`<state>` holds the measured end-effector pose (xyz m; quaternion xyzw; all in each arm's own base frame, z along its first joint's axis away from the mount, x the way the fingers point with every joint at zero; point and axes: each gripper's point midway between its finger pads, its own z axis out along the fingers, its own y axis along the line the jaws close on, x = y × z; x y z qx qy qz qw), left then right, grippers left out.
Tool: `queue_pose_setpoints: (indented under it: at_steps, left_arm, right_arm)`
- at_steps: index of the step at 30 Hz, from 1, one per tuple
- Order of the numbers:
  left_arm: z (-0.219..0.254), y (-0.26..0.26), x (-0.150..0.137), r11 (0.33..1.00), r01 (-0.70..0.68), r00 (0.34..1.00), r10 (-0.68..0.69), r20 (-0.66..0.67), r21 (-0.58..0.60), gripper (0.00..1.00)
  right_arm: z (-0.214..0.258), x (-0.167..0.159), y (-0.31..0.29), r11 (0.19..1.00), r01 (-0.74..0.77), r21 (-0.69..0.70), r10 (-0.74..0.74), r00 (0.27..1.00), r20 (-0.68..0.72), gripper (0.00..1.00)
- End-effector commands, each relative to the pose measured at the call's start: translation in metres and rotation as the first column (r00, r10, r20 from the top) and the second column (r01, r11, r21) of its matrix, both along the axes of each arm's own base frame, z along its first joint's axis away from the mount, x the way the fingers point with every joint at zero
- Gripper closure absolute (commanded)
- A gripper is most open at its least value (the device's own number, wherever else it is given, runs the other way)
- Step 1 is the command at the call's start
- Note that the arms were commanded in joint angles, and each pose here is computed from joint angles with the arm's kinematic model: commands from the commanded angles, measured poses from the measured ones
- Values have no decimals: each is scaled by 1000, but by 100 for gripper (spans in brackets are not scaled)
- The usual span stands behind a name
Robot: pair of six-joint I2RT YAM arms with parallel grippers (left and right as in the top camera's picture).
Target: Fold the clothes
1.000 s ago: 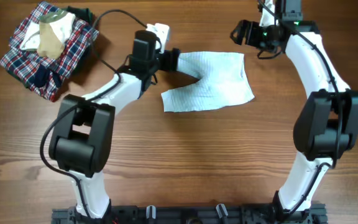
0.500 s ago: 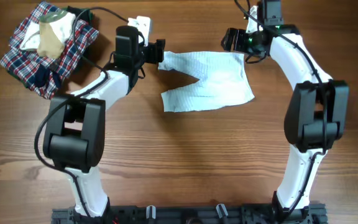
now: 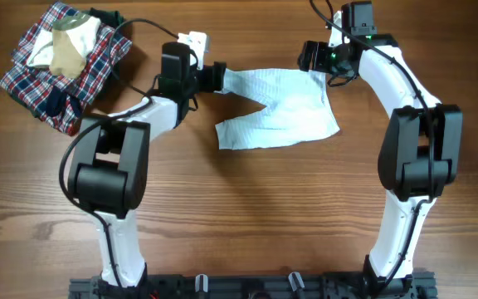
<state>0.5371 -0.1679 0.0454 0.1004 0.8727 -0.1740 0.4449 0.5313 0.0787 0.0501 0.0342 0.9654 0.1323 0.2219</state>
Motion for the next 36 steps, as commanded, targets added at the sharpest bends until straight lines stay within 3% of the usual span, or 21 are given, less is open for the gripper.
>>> queue_pose_setpoints:
  at_steps: [1,14,18,24,28,30,36]
  left_arm:
    - [-22,-16,-4,999,32,999,-32,-41,-14,18]
    - [-26,-16,-4,999,32,998,-33,-48,-12,21]
    - [-28,-16,-5,999,32,998,-33,-56,-11,30]
    - [-30,-16,-6,1000,19,997,-21,-72,-24,50]
    - [-32,-15,-8,1000,19,996,-21,-83,-21,72]
    - [-32,-15,-8,1000,19,996,-21,-82,-22,77]
    - [-32,-15,-8,1000,19,996,-21,-82,-22,86]
  right_arm:
    - [-16,-4,-5,999,-7,-35,6,1000,-28,1]
    - [-47,-9,-5,999,-9,-36,6,996,-88,3]
    - [-48,-10,-2,999,-15,-39,11,996,-88,9]
    - [-48,-13,8,999,-34,-40,30,995,-95,23]
    - [-49,-12,6,998,-29,-62,23,995,-94,41]
    - [-50,-14,5,997,-27,-69,20,995,-101,52]
    - [-50,-14,5,997,-27,-69,20,995,-101,66]
